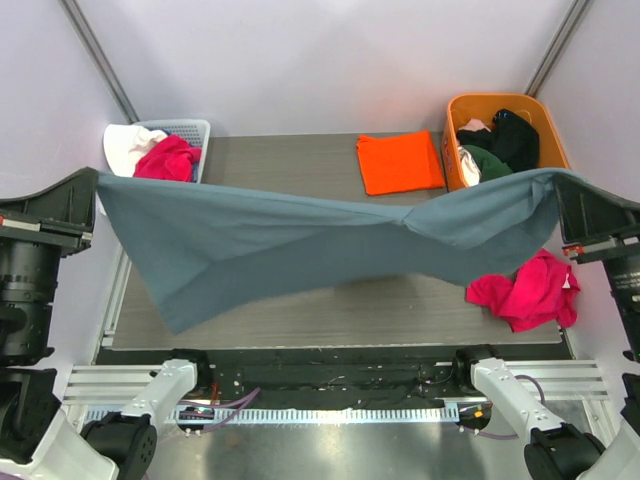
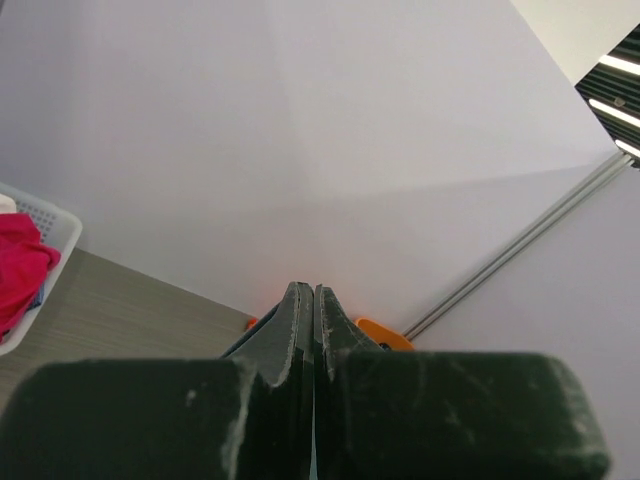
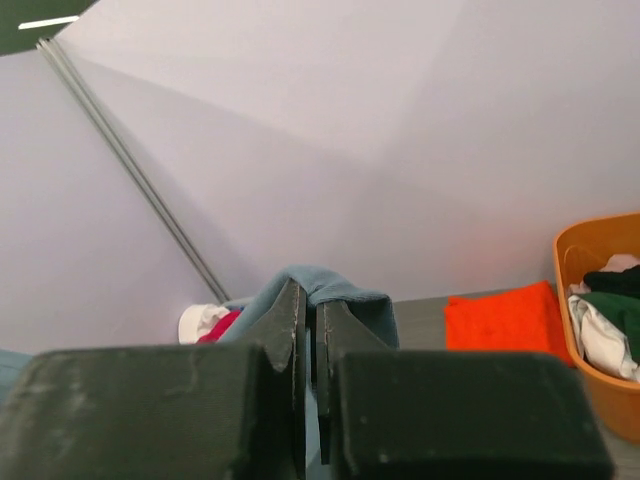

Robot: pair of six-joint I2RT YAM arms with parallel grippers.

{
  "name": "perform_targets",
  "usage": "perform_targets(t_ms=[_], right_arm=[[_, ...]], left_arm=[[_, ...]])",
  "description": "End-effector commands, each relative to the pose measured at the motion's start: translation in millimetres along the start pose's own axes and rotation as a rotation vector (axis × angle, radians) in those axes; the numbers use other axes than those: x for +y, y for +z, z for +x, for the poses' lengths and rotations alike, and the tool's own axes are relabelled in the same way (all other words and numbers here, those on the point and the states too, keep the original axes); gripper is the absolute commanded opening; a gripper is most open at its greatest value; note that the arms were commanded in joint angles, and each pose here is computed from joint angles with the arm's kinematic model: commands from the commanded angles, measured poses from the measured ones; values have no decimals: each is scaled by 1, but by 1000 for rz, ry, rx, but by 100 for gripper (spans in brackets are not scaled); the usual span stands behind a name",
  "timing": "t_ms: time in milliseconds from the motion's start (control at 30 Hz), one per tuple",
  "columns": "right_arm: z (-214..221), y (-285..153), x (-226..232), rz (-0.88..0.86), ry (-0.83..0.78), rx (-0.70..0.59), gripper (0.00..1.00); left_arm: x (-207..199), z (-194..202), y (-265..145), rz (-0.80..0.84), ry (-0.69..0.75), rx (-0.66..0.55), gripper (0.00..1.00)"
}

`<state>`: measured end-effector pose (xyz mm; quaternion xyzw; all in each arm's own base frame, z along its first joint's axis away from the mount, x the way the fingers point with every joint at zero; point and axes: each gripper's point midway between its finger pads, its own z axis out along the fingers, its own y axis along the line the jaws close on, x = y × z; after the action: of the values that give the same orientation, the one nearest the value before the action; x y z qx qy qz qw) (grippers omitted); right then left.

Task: Fold and stack the t-shirts
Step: Flatten the tshirt out

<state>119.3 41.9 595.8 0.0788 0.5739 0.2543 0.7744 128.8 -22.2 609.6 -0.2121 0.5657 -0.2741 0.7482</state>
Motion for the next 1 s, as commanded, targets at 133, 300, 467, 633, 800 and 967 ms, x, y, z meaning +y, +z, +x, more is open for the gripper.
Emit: perform_targets(t_ms=[133,300,467,633,800,967], right_arm=[[-33,10,-9,73,-31,-131,1],[58,95,-61,183,-31,53,1],[149,175,-114,261,-61,179,1],[163,241,-130,252,-100,154,1],[69,262,-90,187,-118,-12,1],[-43,214,-31,102,-115,-224,1]], left_arm=[[-9,-12,16,28,12,-45,0],[37,65,107,-59,63,128,0],[95,150,195,-131,105,259,0],[122,200,267,-145,104,354,0],[46,133,284,21,25,248,0],[-21,57,234,167,-36,117,0]])
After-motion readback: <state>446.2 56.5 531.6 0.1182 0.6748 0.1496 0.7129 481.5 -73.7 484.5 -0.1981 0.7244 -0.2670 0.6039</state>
